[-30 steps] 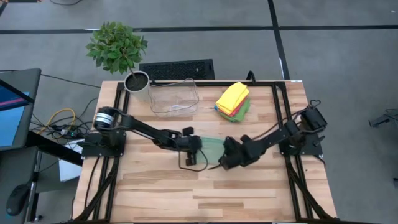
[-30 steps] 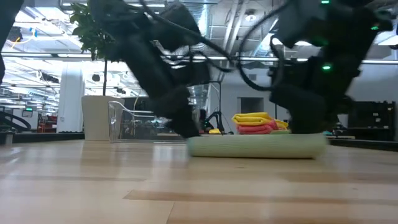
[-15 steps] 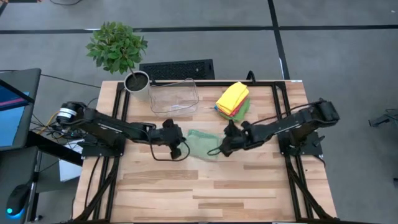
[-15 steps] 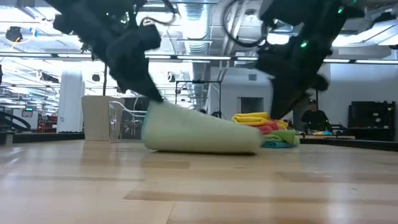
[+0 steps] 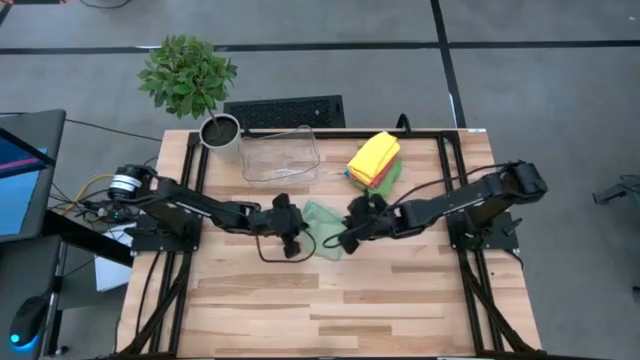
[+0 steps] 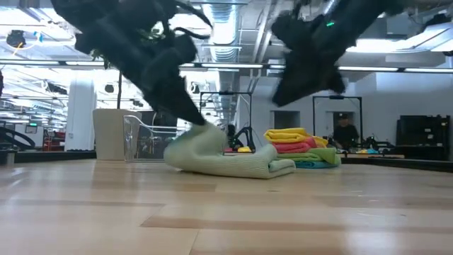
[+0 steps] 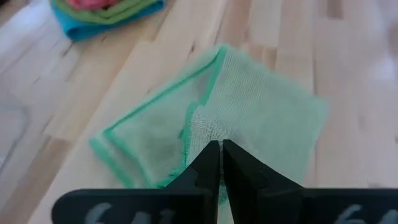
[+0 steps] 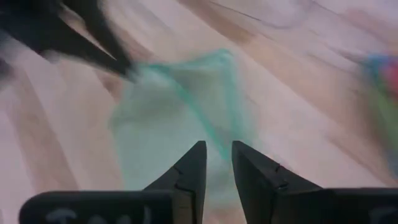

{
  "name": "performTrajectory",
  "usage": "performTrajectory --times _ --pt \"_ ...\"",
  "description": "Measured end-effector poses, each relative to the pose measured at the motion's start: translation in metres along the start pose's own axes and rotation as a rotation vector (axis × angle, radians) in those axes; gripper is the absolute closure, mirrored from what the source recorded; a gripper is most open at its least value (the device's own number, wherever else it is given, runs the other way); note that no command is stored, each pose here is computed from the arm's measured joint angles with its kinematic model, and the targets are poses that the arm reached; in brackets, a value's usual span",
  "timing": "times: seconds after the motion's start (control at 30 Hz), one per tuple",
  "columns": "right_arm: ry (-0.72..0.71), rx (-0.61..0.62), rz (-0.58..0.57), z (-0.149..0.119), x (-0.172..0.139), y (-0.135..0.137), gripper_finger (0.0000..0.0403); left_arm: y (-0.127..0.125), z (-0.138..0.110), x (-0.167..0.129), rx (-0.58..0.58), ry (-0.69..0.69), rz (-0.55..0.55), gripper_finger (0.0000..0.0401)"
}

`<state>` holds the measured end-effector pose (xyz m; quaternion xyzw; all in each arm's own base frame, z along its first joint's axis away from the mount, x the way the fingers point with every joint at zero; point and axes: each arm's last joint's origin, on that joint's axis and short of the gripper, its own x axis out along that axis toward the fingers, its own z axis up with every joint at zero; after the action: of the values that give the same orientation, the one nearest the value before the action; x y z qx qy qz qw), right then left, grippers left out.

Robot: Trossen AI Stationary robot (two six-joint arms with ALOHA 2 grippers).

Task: Fold microfiber towels
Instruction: Fold the light green microfiber cloth

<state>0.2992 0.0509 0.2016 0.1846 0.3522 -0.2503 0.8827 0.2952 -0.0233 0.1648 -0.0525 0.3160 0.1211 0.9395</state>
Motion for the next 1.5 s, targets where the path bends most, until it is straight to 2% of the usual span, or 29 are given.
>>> performTrajectory --times 0.23,0.33,0.4,0.47,0.57,0.67,0.87,0.97,1.2,1.5 --pt "-0.018 -0.049 0.038 -0.01 0.042 0.013 0.0301 0.007 -0.002 0.012 0.02 0.015 0.049 0.0392" --pt "0.018 -0.07 -0.005 -0.014 0.053 0.007 0.0301 0.01 -0.001 0.012 0.014 0.011 0.056 0.0392" --pt "0.045 -0.126 -0.032 -0.016 0.054 0.002 0.0301 0.011 0.001 0.011 0.021 0.006 0.054 0.0392" --pt "0.026 -0.192 -0.008 -0.01 0.05 0.003 0.0301 0.013 0.001 0.012 0.029 0.007 0.059 0.0392" --pt "0.019 -0.276 0.083 0.004 0.041 0.004 0.0296 0.015 0.002 0.012 0.03 0.008 0.062 0.0392" --pt "0.065 -0.314 0.163 0.011 0.043 -0.002 0.0271 0.016 0.002 0.012 0.035 0.008 0.064 0.0392" --pt "0.18 -0.307 0.136 0.009 0.062 -0.022 0.0196 0.016 0.002 0.012 0.045 0.008 0.066 0.0392" --pt "0.153 -0.282 0.177 0.016 0.065 -0.023 0.0178 0.016 0.002 0.012 0.046 0.011 0.066 0.0392" --pt "0.195 -0.306 0.176 0.012 0.067 -0.025 0.0189 0.016 0.002 0.012 0.046 0.01 0.067 0.0392" --pt "0.214 -0.316 0.183 0.01 0.067 -0.026 0.0232 0.016 0.002 0.012 0.044 0.008 0.067 0.0392"
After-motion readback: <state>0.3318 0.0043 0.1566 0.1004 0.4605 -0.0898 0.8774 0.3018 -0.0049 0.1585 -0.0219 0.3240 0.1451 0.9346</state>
